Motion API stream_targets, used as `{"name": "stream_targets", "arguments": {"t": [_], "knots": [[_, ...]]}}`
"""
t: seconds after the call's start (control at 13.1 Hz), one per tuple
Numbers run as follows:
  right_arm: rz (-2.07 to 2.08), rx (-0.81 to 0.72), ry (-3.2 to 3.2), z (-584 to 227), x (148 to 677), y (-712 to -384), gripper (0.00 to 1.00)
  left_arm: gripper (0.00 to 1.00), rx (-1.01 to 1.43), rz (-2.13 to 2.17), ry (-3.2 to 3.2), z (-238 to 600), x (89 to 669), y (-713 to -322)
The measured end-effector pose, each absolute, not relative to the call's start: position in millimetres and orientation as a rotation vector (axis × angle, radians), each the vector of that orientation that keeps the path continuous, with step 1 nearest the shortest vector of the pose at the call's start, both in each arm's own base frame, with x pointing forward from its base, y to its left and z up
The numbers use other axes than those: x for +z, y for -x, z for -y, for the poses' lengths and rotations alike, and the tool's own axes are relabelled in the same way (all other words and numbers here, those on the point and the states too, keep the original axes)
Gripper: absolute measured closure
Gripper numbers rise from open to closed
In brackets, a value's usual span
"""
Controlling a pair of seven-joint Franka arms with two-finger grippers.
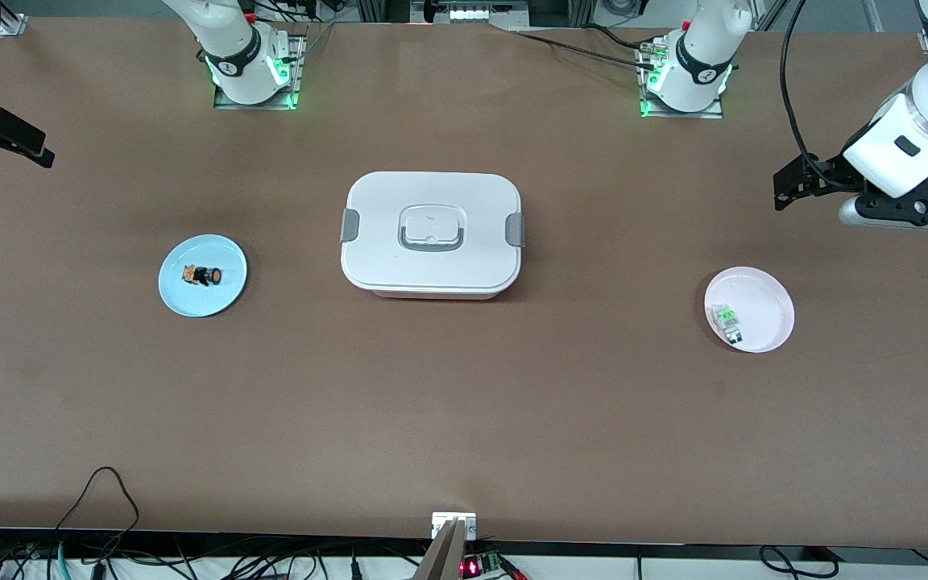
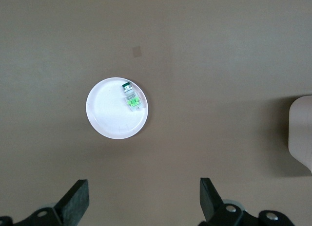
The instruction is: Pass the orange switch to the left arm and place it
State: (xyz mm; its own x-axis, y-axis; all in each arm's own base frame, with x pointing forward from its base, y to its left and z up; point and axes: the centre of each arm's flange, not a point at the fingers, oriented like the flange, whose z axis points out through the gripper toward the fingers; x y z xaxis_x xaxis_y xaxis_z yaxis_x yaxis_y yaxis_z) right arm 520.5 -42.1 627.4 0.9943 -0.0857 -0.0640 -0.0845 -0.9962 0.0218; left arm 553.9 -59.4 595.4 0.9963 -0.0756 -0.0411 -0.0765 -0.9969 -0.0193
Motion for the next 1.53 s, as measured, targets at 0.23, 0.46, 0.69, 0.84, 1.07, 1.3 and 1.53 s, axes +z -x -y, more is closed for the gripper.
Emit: {"name": "stream_targets", "arguments": {"t": [0.23, 0.46, 0.69, 0.84, 1.07, 1.3, 1.53], "knots": [[0.132, -0.106, -3.118, 41.9, 626.6, -520.7, 0.0, 0.0, 0.063, -0.119, 3.118, 59.4, 595.4, -553.9], [0.132, -0.117, -3.118, 42.1, 623.5, -522.1, 0.0, 0.0, 0.063, -0.119, 3.118, 59.4, 595.5, -553.9], [0.132, -0.152, -3.117, 42.8, 608.7, -530.7, 0.0, 0.0, 0.063, -0.119, 3.118, 59.4, 595.5, -553.9], [0.13, -0.189, -3.115, 42.7, 593.9, -538.9, 0.0, 0.0, 0.063, -0.119, 3.118, 59.4, 595.5, -553.9], [0.117, -0.25, -3.112, 39.1, 569.7, -550.1, 0.0, 0.0, 0.063, -0.119, 3.118, 59.4, 595.5, -553.9], [0.098, -0.334, -3.106, 34.2, 530.8, -564.8, 0.0, 0.0, 0.063, -0.119, 3.118, 59.3, 595.5, -553.9], [0.081, -0.325, -3.108, 30.1, 475.8, -578.3, 0.0, 0.0, 0.062, -0.119, 3.118, 59.3, 595.7, -553.9]]}}
